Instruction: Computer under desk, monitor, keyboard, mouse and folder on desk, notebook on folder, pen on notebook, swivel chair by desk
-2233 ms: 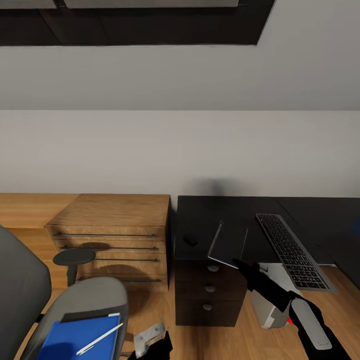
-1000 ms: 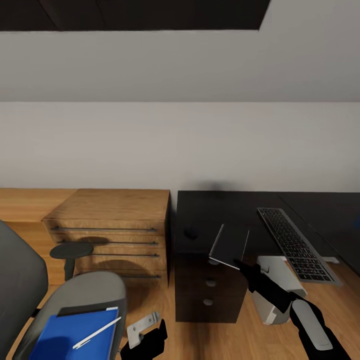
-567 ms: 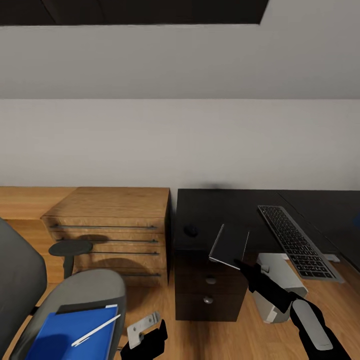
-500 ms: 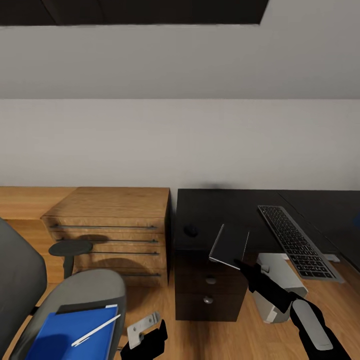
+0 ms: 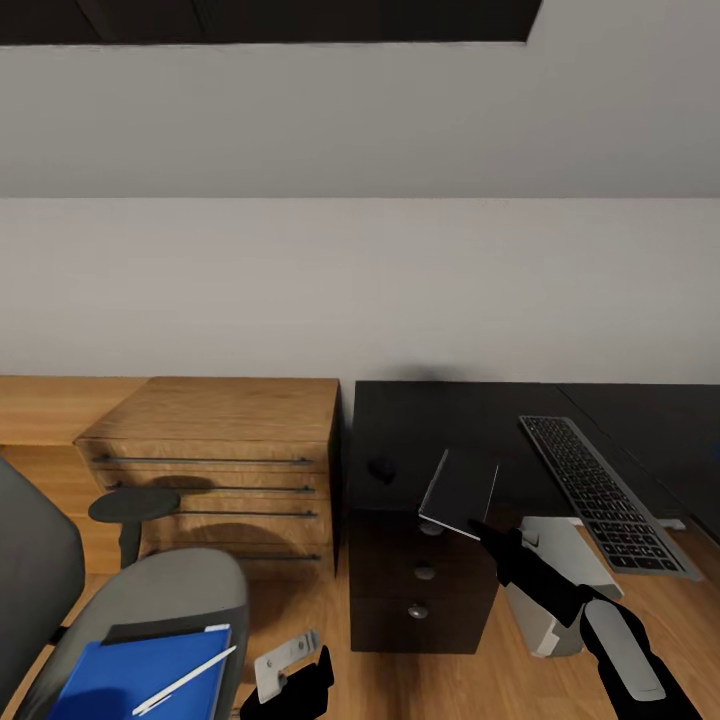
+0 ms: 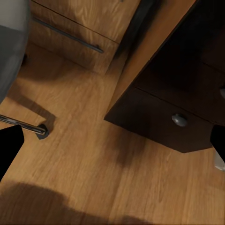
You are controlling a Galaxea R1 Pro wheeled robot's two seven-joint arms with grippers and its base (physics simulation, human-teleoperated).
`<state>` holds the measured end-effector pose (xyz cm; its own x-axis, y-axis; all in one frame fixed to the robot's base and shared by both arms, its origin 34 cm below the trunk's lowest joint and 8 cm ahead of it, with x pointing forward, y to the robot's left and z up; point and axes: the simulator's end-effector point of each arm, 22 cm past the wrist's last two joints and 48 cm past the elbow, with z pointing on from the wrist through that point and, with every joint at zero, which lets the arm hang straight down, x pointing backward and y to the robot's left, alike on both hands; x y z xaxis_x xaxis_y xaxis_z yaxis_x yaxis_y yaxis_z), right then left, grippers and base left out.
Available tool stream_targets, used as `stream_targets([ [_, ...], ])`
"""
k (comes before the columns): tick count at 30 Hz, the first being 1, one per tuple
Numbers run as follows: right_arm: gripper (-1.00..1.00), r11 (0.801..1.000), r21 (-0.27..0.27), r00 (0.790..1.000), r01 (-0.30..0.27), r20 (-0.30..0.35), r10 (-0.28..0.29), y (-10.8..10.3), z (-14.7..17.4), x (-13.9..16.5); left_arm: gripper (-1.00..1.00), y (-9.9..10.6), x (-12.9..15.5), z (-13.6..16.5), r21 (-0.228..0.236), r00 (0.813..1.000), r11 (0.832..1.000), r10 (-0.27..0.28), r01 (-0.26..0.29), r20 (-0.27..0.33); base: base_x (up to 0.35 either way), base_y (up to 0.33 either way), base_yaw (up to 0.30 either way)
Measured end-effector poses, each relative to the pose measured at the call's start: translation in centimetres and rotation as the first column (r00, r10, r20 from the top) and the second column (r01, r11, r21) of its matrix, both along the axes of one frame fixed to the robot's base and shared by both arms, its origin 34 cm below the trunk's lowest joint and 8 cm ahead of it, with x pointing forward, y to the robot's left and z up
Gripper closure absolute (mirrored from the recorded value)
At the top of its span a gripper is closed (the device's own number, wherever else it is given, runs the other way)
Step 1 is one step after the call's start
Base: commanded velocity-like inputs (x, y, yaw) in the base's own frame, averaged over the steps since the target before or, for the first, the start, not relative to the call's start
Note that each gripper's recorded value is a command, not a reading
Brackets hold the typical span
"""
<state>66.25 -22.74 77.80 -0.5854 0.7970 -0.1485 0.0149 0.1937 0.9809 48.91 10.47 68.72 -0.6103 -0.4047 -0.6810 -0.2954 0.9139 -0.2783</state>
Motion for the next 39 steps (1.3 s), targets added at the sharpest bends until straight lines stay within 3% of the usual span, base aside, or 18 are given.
stream_targets([
  [39, 1.0, 1.0, -0.009, 1.0, 0.002, -0.016, -0.002, 0.0, -1.9, -0.2, -1.0, 0.0, -0.2, -1.6, 0.001, 1.0, 1.0, 0.0, 0.0, -0.002, 0.014, 0.0, 0.0],
])
